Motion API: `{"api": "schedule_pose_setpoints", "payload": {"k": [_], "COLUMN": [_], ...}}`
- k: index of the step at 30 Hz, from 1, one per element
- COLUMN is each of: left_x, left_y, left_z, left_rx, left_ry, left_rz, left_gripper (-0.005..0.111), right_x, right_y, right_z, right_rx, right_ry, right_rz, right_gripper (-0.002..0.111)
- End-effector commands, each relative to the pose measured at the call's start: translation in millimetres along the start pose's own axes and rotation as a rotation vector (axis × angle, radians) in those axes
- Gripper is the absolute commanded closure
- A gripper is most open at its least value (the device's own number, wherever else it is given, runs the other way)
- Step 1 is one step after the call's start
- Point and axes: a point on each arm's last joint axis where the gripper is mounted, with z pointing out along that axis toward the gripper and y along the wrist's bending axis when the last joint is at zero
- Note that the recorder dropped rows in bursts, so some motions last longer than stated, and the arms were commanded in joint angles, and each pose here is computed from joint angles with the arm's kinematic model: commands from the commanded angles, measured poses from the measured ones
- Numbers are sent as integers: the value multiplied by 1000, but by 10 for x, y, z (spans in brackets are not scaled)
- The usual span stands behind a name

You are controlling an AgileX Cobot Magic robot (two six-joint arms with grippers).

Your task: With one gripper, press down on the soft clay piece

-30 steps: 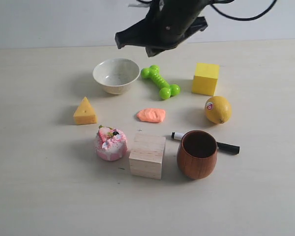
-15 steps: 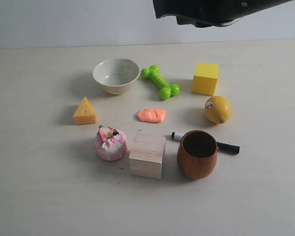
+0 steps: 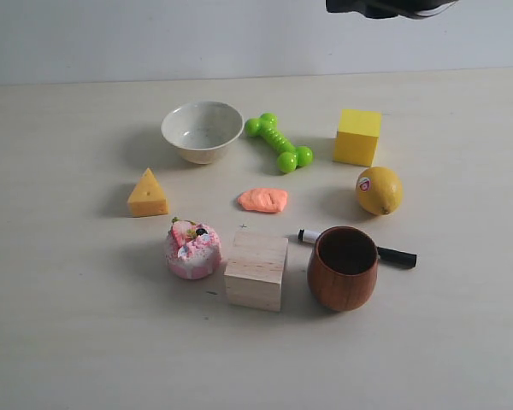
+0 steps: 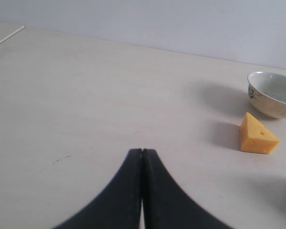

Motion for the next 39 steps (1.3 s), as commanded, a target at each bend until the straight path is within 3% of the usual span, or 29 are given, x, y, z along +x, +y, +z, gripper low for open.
{"api": "schedule_pose_setpoints", "payload": {"k": [1, 8, 21, 29, 39], "left_x": [-19, -19, -19, -19, -19], "left_y": [-4, -4, -4, -4, -4], "left_z": [-7, -7, -7, -7, -7], "left_rx": [5, 5, 5, 5, 5], "left_ry": [-18, -18, -18, -18, -18], "left_rz": [-11, -11, -11, -11, -11], "left_gripper": [107, 107, 107, 107, 107], "right_x": [1, 79, 79, 686, 1444], "right_y": [-37, -292, -928, -1192, -1077], "right_z": [-41, -166, -896, -1281, -1515], "right_rx": [40, 283, 430, 594, 667], "right_ry": [-9, 82, -30, -135, -311], "right_rz": [-67, 44, 178, 268, 293], "right_gripper": [108, 108, 108, 108, 108]}}
